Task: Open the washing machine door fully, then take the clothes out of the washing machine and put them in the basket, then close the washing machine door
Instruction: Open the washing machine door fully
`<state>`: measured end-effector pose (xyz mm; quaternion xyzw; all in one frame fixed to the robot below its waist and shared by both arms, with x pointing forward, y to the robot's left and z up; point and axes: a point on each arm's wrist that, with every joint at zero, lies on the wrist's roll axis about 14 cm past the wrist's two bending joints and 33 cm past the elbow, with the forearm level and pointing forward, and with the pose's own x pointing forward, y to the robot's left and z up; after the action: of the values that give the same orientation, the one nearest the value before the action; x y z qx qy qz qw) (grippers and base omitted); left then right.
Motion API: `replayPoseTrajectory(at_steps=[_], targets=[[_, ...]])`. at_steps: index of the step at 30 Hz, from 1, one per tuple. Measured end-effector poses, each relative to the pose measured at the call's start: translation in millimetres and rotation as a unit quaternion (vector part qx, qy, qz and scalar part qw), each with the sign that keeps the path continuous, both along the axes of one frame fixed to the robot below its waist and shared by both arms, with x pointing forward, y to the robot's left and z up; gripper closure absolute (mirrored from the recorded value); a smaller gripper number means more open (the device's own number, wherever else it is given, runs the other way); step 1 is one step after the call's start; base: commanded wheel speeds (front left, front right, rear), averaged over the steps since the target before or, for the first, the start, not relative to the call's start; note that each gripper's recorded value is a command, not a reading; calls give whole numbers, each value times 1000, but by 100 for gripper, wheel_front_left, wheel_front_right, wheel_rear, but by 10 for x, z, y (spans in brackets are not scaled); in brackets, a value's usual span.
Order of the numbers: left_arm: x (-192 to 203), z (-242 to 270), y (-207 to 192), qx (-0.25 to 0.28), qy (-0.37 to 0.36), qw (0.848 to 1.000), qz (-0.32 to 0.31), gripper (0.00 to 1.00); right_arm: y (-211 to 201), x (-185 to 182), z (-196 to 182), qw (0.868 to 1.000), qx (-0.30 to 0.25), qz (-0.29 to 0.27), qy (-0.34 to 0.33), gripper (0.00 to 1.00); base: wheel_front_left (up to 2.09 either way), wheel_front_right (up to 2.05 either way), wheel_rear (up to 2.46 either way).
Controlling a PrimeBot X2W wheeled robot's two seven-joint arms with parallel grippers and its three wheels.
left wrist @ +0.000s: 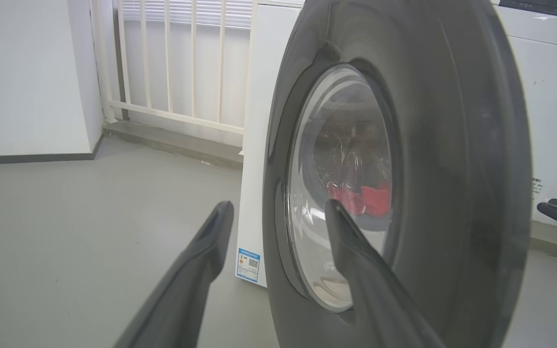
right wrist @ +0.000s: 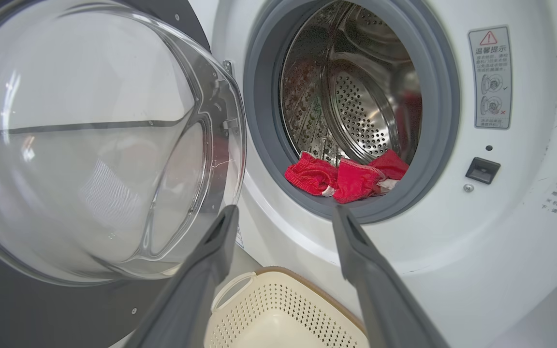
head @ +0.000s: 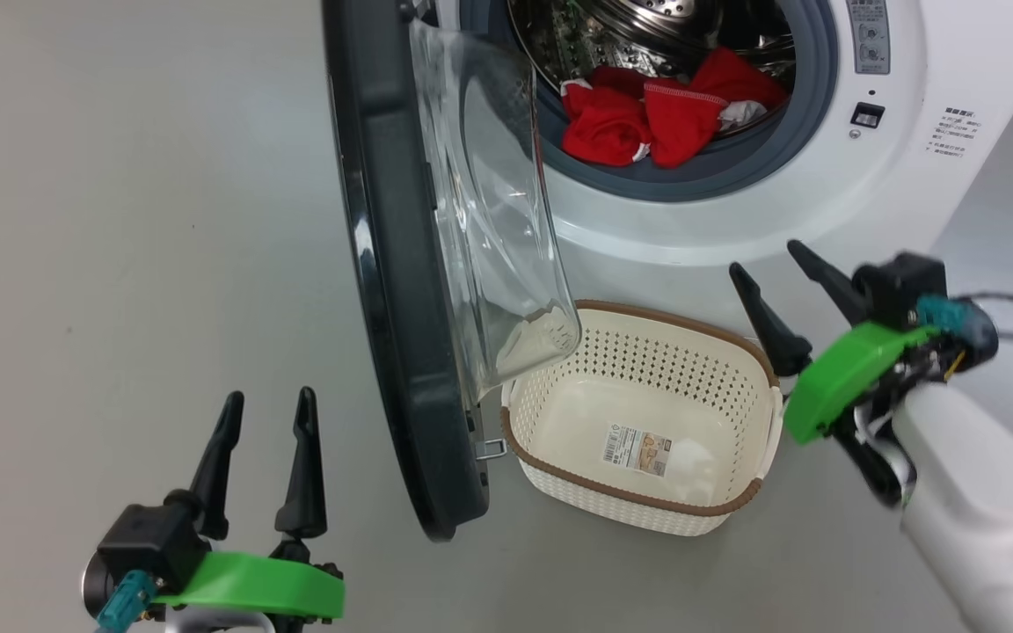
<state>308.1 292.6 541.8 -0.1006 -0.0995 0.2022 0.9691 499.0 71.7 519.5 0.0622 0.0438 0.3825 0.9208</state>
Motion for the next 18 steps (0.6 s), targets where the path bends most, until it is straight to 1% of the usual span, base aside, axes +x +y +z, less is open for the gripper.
replayPoseTrajectory(at_steps=[4,10,13,18], targets=[[7,12,-20,4,-1,1000,-3,0,-145,-137,-60,999,11,-31,-23,0,0,0,0],[-42,20,-44,3,-4,1000,-5,0,-251,-435,-29,996,35,-70,-52,0,0,0,0],[-59,43,-50,5,-7,1000,-5,0,-327,-550,-46,994,32,-81,-60,0,0,0,0],[-109,55,-35,5,-9,1000,1,0,-407,-732,-144,995,30,-84,-50,0,0,0,0]])
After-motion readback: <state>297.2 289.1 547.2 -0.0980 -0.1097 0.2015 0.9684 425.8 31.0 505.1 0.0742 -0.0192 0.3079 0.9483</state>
